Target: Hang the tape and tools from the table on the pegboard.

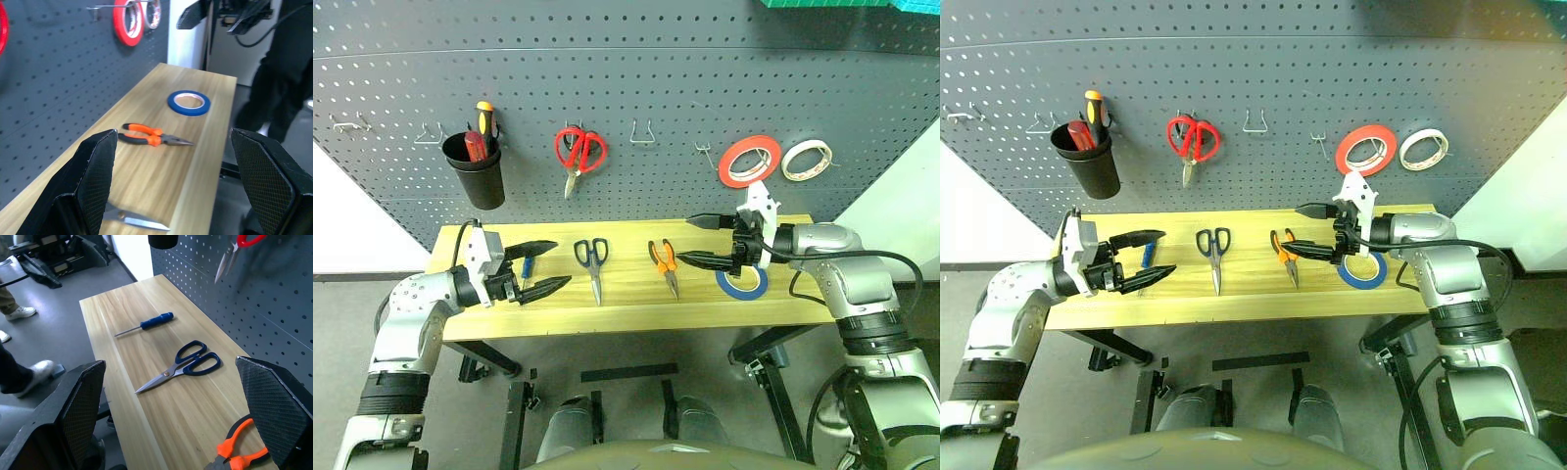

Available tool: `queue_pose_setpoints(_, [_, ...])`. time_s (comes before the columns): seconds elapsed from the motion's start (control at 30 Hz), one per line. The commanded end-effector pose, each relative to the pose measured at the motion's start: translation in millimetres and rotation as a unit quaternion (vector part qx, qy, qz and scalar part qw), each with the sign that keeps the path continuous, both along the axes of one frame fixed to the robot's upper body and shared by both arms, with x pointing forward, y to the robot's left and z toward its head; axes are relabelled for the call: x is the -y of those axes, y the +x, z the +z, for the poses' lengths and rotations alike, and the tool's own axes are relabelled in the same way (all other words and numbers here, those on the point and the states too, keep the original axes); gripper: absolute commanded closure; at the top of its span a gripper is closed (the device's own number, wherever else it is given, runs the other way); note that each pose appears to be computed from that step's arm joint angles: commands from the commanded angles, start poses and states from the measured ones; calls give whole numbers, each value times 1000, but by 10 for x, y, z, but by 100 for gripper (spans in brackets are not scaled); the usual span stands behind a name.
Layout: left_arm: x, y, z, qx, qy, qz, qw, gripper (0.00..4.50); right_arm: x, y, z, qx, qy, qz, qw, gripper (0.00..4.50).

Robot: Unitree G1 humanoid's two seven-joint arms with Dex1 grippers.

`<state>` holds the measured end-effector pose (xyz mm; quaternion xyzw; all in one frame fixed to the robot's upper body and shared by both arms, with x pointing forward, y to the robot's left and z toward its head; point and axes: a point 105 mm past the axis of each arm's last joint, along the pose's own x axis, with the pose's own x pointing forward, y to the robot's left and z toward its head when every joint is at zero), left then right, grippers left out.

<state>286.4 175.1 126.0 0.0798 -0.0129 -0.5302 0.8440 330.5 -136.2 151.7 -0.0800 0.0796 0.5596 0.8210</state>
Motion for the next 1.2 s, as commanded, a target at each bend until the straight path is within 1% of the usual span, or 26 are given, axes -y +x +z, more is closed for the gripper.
queue_pose_setpoints(0.03, [16, -59, 154, 17, 1, -9, 1000, 64, -62, 29, 128, 22, 13, 10, 1000, 0])
queue_pose_setpoints(0.23, [26, -107, 209, 6, 7, -19, 1000, 64, -23, 66, 122, 18, 16, -5, 1000, 0])
queue_pose_setpoints(0.37, [35, -75, 223, 8, 10, -18, 1000, 64, 60, 54, 7, 3, -11, -18, 1000, 0])
queue_pose_setpoints(0.5, [145, -52, 237, 9, 9, -31, 999, 64, 206, 66, -42, -3, -31, -41, 999, 0])
queue_pose_setpoints(0.6, [207, -29, 221, 7, 13, -39, 999, 64, 334, 56, -151, -18, -60, -57, 996, 0])
queue_pose_setpoints(0.73, [281, 19, 233, 7, 12, -43, 999, 64, 549, 71, -335, -35, -107, -103, 988, 0])
queue_pose_setpoints(0.87, [301, 95, 175, 8, 34, -43, 998, 64, 587, 77, -415, -55, -126, -129, 982, 0])
queue_pose_setpoints(1.0, [380, 168, 174, 11, 37, -47, 998, 64, 754, 94, -555, -77, -170, -165, 969, 0])
queue_pose_setpoints(1.1, [434, 239, 94, 7, 60, -47, 997, 64, 828, 116, -616, -90, -192, -182, 960, 0])
queue_pose_setpoints(1.2, [566, 343, 9, -17, 70, -42, 997, 64, 877, 178, -664, -98, -217, -202, 950, 0])
